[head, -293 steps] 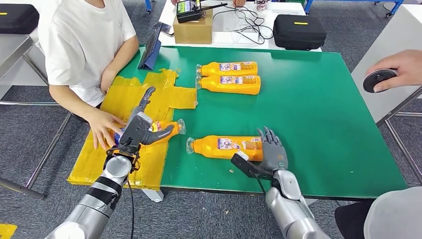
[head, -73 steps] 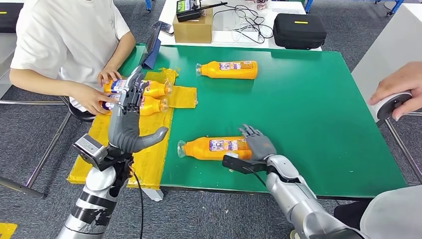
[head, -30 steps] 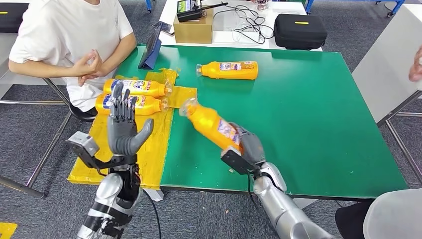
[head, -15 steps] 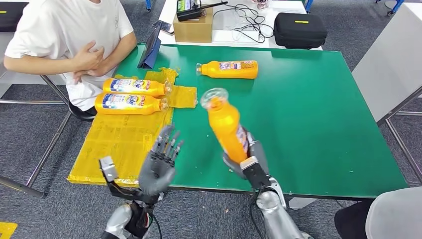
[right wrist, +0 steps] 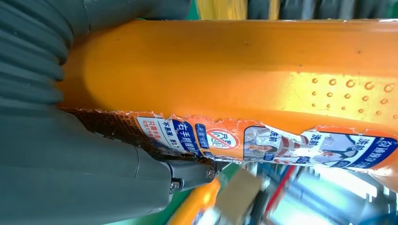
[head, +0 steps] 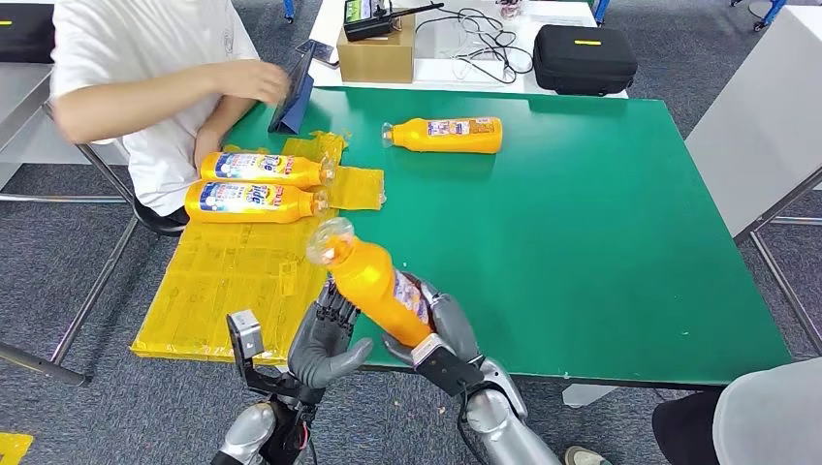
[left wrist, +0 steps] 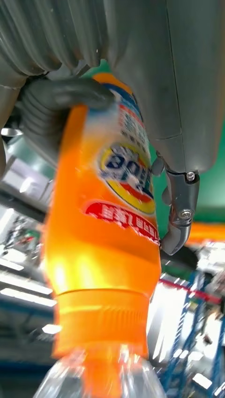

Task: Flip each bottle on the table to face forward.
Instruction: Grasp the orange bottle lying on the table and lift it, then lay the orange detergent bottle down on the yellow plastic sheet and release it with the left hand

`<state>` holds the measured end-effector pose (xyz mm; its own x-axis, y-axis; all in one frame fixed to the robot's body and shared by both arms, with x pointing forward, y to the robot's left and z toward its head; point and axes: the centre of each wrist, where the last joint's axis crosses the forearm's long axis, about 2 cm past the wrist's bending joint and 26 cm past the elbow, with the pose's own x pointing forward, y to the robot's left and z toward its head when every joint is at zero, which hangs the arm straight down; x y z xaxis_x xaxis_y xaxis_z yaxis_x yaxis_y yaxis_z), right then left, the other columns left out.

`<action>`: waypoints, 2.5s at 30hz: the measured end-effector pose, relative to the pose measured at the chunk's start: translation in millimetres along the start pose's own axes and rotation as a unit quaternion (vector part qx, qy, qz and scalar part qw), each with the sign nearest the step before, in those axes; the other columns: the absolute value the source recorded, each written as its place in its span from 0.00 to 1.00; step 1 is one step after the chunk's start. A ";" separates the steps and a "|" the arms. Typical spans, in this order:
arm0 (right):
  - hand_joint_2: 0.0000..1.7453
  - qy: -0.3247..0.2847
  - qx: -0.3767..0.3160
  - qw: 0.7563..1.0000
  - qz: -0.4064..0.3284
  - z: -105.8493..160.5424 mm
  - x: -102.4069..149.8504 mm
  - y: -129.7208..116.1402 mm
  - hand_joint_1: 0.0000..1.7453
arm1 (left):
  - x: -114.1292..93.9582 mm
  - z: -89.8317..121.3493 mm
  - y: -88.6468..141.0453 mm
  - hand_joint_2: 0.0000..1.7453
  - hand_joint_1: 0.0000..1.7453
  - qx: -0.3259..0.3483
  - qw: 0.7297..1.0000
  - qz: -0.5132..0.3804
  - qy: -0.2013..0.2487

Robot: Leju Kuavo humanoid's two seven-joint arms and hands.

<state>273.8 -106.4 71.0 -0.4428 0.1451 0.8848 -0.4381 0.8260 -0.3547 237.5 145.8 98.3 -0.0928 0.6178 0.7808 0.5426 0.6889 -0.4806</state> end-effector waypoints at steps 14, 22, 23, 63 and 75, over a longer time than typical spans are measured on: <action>1.00 0.006 0.131 0.988 0.080 -10.2 12.9 26.6 1.00 | -2.9 -5.0 4.3 1.00 0.00 0.049 0.999 0.000 0.019; 1.00 0.004 0.154 0.983 0.095 -16.4 14.5 27.6 0.00 | -3.7 -3.3 6.9 1.00 1.00 0.049 0.999 0.009 0.015; 1.00 0.004 0.156 0.983 0.096 -16.3 14.3 28.2 0.00 | -3.6 -3.4 7.1 1.00 1.00 0.048 0.999 0.013 0.014; 0.00 -0.075 0.027 0.994 0.081 -7.8 33.6 56.6 0.00 | 35.1 -85.9 115.8 1.00 1.00 0.157 0.693 -0.698 0.085; 0.00 -0.076 0.037 0.995 0.059 -11.8 35.4 57.0 0.00 | 59.0 -104.3 155.1 1.00 0.46 0.121 0.536 -0.805 0.223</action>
<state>242.4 -47.8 85.7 -0.6057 0.1496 0.7815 -0.4301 0.7648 -0.4798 403.2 249.6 111.5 -0.0389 -0.9669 0.2522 -0.0702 0.2544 0.9645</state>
